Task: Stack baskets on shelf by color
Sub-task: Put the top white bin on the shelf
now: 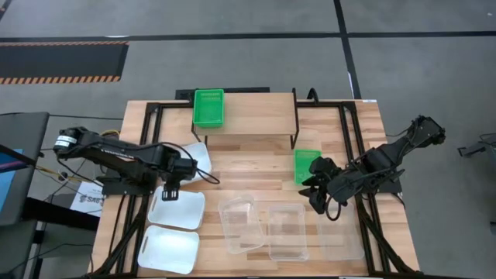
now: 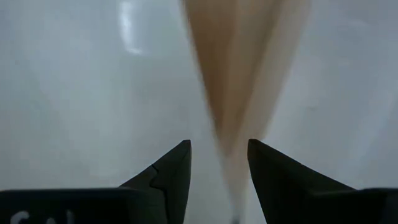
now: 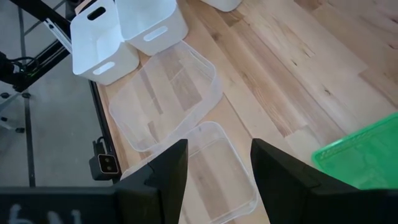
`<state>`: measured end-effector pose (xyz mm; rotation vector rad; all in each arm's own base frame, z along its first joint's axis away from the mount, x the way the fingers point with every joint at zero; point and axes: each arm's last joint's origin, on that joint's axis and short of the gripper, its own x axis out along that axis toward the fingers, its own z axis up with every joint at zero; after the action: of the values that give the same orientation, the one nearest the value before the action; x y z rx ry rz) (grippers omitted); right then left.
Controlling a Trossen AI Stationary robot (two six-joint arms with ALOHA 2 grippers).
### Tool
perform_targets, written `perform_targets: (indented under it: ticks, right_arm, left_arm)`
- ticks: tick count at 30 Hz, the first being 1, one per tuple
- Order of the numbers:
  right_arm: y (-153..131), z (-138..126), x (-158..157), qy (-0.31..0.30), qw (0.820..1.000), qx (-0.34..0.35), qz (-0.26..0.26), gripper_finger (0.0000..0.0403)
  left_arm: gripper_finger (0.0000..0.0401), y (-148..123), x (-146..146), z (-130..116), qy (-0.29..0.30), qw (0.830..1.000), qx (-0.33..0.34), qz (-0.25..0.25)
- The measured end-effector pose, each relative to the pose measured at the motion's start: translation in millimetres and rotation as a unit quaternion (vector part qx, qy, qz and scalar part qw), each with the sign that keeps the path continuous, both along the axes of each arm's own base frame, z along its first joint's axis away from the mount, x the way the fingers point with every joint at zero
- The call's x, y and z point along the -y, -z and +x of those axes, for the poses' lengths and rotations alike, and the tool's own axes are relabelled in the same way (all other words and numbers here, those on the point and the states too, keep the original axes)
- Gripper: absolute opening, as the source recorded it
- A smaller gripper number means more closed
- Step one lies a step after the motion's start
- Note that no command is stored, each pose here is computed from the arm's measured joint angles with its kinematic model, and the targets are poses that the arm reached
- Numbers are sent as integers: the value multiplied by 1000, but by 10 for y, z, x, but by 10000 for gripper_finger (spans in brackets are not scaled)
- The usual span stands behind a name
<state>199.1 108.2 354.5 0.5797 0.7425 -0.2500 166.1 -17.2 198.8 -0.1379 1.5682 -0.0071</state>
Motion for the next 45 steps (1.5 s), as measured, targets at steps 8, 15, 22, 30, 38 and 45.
perform_targets:
  ticks: [8,15,22,30,38,45]
  right_arm:
    - [1,21,40,2,1000,0,-9,201]
    - [1,32,61,3,1000,-1,-13,201]
    - [0,34,67,5,1000,0,-12,201]
    - [1,35,67,5,1000,0,-12,201]
    - [-2,38,66,8,1000,2,-8,201]
    - [-2,39,65,9,1000,2,-7,201]
  left_arm:
    - [125,154,-20,-87,-33,999,-32,24]
    - [29,137,3,-21,-79,997,-2,-9]
    - [4,129,4,81,-114,992,48,-7]
    - [1,-73,13,301,-147,979,143,-14]
    - [3,-396,38,522,-162,956,240,-47]
    - [8,-458,40,583,-175,944,272,-58]
